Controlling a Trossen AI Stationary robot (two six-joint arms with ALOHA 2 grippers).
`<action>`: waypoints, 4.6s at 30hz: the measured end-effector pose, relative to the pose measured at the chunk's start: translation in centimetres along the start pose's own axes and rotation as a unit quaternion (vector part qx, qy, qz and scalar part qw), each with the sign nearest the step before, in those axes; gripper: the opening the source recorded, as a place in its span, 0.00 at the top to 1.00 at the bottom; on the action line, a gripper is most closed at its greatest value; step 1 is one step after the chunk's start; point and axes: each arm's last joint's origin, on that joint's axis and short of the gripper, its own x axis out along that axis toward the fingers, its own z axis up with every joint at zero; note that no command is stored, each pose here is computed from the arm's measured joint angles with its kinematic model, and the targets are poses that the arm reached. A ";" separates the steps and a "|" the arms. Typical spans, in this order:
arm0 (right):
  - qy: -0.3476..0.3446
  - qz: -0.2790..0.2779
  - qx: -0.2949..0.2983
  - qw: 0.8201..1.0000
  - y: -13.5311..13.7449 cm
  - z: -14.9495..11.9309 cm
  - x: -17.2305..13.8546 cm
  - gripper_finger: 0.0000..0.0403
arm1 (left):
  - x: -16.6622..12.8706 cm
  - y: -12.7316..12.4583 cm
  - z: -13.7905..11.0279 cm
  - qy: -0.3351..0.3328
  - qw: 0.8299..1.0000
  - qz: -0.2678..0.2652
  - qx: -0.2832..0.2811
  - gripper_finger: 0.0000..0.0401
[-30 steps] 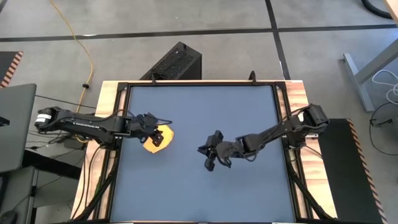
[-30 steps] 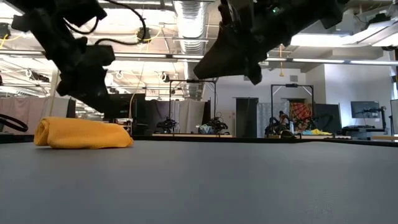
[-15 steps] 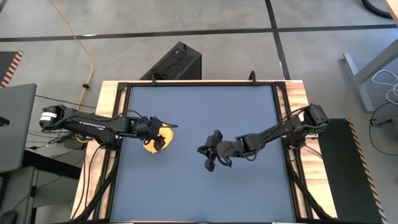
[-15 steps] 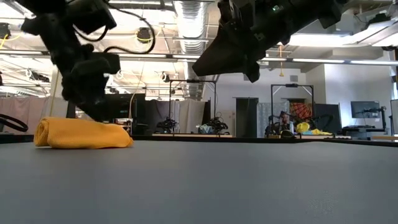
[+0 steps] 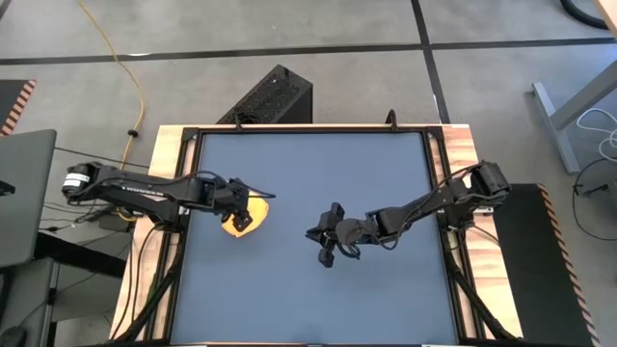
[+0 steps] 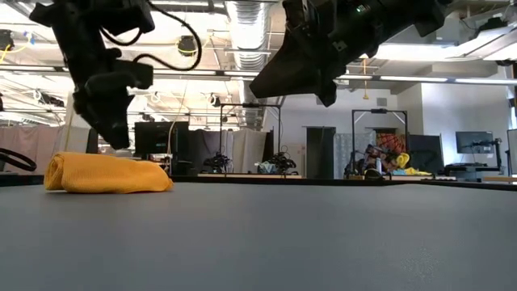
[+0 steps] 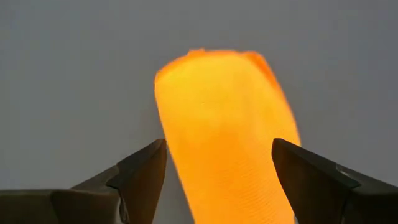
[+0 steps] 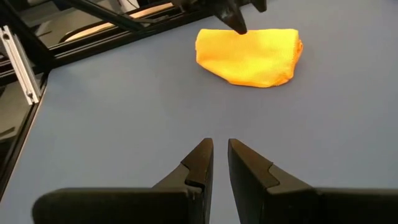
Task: Roll towel
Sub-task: Roll the yellow microfiber cloth
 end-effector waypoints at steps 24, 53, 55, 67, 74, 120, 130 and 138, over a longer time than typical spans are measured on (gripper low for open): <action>0.001 0.002 -0.003 1.000 0.1 0.0 0.0 0.81 | 6.8 -2.1 -1.2 0.149 0.987 0.031 0.059 0.38; -0.056 0.160 -0.166 0.971 4.9 -0.1 8.7 0.85 | 0.0 -4.9 2.2 -0.005 0.928 -0.366 0.065 0.94; -0.035 0.150 -0.178 0.972 5.1 0.1 9.7 0.85 | -0.2 -5.3 2.0 -0.004 0.919 -0.386 0.085 0.94; -0.020 0.115 -0.173 0.978 3.7 1.4 10.9 0.85 | -1.5 -7.2 1.1 -0.020 0.881 -0.451 0.144 0.94; -0.028 0.067 -0.178 0.981 3.3 1.5 11.0 0.85 | -2.4 -8.1 1.3 -0.055 0.857 -0.489 0.151 0.94; 0.108 -0.091 -0.248 0.958 5.0 2.4 2.9 0.85 | 2.5 -8.4 -2.7 0.182 0.951 0.205 0.141 0.94; 0.104 -0.079 -0.247 0.960 6.0 2.6 1.7 0.85 | 3.6 -10.3 -1.7 0.144 0.977 0.087 0.131 0.94; 0.104 -0.072 -0.243 0.962 6.6 2.3 1.2 0.85 | 4.9 -9.0 -2.3 0.140 0.984 0.000 0.106 0.94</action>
